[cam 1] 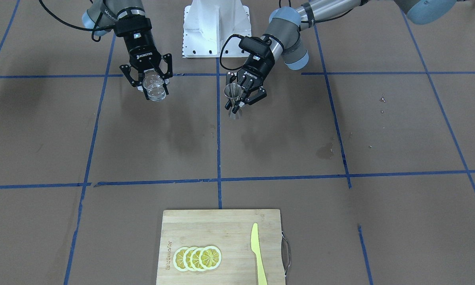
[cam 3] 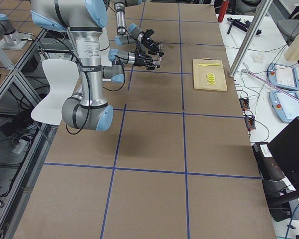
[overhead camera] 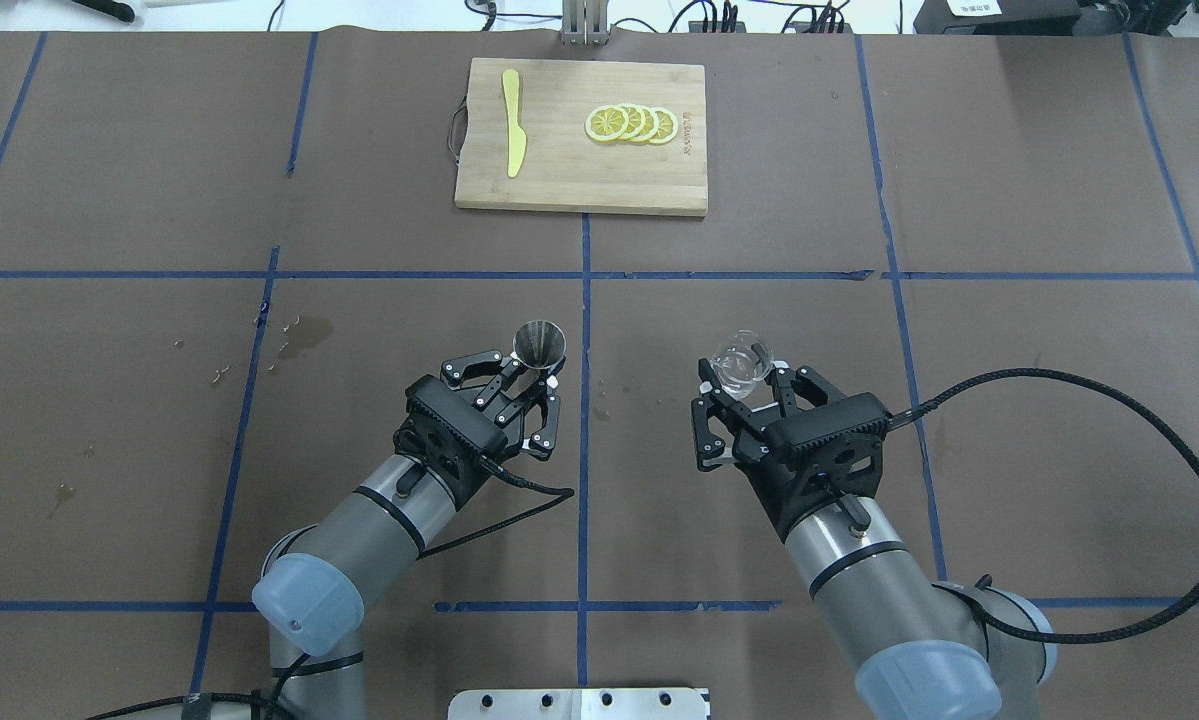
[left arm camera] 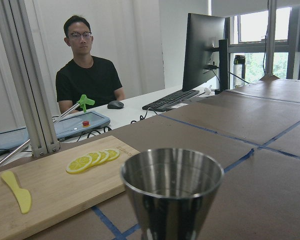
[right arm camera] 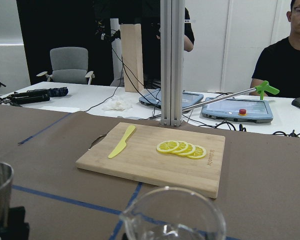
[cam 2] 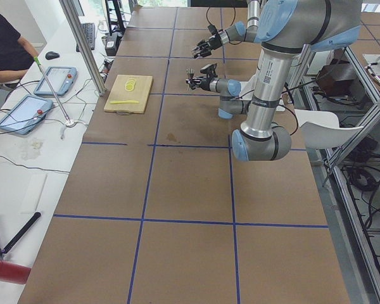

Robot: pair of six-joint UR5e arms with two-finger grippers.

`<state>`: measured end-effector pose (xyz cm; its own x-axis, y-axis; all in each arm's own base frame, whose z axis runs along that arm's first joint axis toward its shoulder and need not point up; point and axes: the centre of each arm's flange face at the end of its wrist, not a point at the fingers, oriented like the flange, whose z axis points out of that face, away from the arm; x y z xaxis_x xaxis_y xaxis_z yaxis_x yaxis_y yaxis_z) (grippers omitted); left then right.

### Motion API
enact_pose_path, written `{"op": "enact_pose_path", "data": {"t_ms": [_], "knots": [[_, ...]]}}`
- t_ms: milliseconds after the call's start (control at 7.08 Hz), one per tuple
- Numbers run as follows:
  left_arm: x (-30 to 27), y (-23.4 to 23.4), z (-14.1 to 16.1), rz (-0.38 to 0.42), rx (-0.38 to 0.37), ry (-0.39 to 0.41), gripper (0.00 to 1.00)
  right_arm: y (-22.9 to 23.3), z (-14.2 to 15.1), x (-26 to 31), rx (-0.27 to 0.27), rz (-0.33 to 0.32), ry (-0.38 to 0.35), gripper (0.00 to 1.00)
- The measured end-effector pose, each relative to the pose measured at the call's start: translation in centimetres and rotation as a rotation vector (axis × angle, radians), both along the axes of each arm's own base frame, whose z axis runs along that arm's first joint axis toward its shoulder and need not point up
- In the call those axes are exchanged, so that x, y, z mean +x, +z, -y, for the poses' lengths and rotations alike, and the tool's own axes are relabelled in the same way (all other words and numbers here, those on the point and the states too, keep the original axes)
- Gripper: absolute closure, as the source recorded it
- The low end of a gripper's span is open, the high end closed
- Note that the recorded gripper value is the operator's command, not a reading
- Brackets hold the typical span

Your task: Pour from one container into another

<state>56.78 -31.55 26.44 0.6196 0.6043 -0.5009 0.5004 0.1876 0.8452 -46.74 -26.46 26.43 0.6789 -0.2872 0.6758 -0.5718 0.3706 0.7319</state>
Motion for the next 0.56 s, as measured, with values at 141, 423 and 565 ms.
{"op": "enact_pose_path", "data": {"t_ms": [141,423,565], "knots": [[0.4,-0.2,-0.2,-0.002,0.001,0.010,1.00,-2.1,-0.1,-0.2,0.000,-0.003,-0.002,0.86],[1.0,-0.6,-0.7,-0.006,0.006,0.035,1.00,-5.1,-0.3,-0.1,0.002,-0.003,-0.003,0.95],[1.2,-0.6,-1.0,-0.009,0.013,0.061,1.00,-6.0,-0.3,0.0,0.008,0.000,-0.007,0.95]]}}
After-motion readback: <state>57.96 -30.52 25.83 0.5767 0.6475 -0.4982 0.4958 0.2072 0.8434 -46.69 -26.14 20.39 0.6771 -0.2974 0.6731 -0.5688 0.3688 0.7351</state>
